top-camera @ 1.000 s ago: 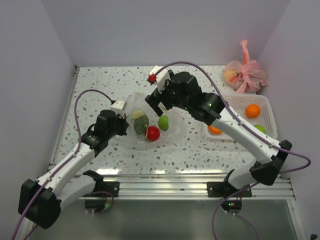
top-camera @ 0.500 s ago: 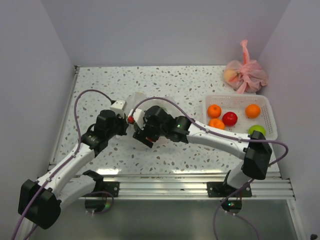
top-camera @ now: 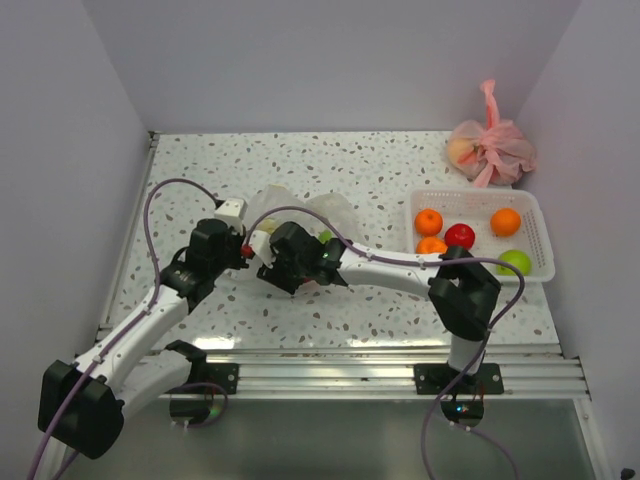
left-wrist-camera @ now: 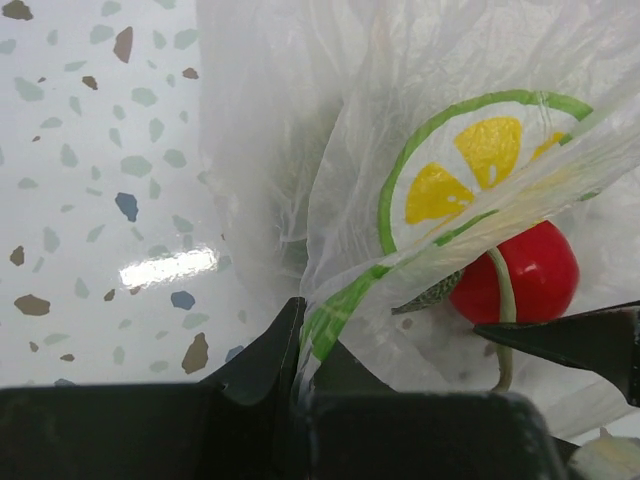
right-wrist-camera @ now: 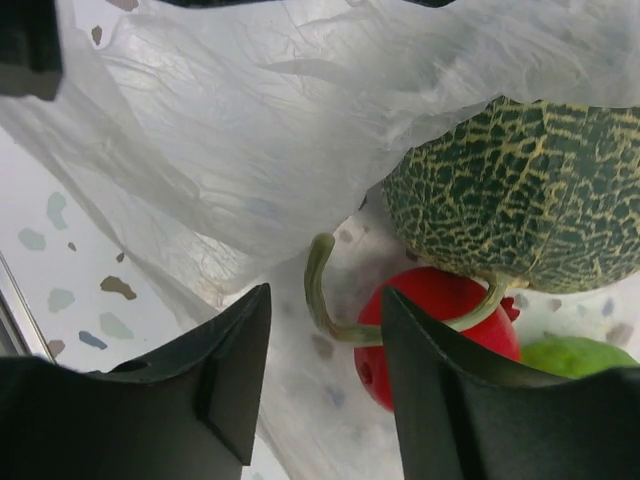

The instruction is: Untie the knot of the plastic bag and take out the fruit

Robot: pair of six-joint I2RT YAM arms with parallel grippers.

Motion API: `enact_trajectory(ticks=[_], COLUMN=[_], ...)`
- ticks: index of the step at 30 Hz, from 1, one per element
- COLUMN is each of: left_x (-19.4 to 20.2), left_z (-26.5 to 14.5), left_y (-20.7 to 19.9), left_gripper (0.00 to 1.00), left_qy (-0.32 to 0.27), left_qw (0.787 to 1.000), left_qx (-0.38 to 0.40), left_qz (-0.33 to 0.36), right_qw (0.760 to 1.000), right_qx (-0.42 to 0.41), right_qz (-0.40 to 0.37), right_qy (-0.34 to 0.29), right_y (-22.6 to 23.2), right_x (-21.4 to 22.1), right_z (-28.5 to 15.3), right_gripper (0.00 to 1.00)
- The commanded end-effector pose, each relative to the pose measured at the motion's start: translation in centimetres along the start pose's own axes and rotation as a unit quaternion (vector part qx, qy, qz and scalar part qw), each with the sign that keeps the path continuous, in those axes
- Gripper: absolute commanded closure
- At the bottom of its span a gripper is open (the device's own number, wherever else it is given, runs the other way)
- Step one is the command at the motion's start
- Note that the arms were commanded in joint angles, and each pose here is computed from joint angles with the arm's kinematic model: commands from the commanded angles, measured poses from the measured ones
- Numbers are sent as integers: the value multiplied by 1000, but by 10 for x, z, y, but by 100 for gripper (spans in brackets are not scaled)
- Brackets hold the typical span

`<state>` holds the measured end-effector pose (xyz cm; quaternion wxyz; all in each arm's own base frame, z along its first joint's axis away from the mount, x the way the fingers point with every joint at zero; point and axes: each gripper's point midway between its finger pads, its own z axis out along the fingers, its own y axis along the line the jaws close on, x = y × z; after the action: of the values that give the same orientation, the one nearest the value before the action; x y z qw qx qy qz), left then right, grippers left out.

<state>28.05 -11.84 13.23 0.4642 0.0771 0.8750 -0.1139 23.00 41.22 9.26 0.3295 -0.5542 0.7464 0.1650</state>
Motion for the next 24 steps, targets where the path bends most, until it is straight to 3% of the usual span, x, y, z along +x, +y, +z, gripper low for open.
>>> enact_trajectory(ticks=[1,3,4,11,24], left_x=[-14,-13,-13,-16,-13], left_z=[-3,-2,-3,-3,-2], left_y=[-12,-12,-12,-11,-8], left_gripper=[100,100,100,100,100], left_qy=[-24,-24,-23,-27,-23], left_qw=[999,999,999,999,1000], left_qx=[26,26,26,24,14], left_qz=[3,4,3,4,2], right_qw=[998,998,998,996,977], right_qx=[8,10,10,16,53], right_qz=[-10,-9,-7,-5,-16], right_qy=[-53,-56,-56,-82,-205], right_y=[-8,-10,-11,-19,-40], right_x=[-36,-36,-34,-49,-137], right_z=[10,11,10,-24,-160], right_gripper=[50,59,68,100,100])
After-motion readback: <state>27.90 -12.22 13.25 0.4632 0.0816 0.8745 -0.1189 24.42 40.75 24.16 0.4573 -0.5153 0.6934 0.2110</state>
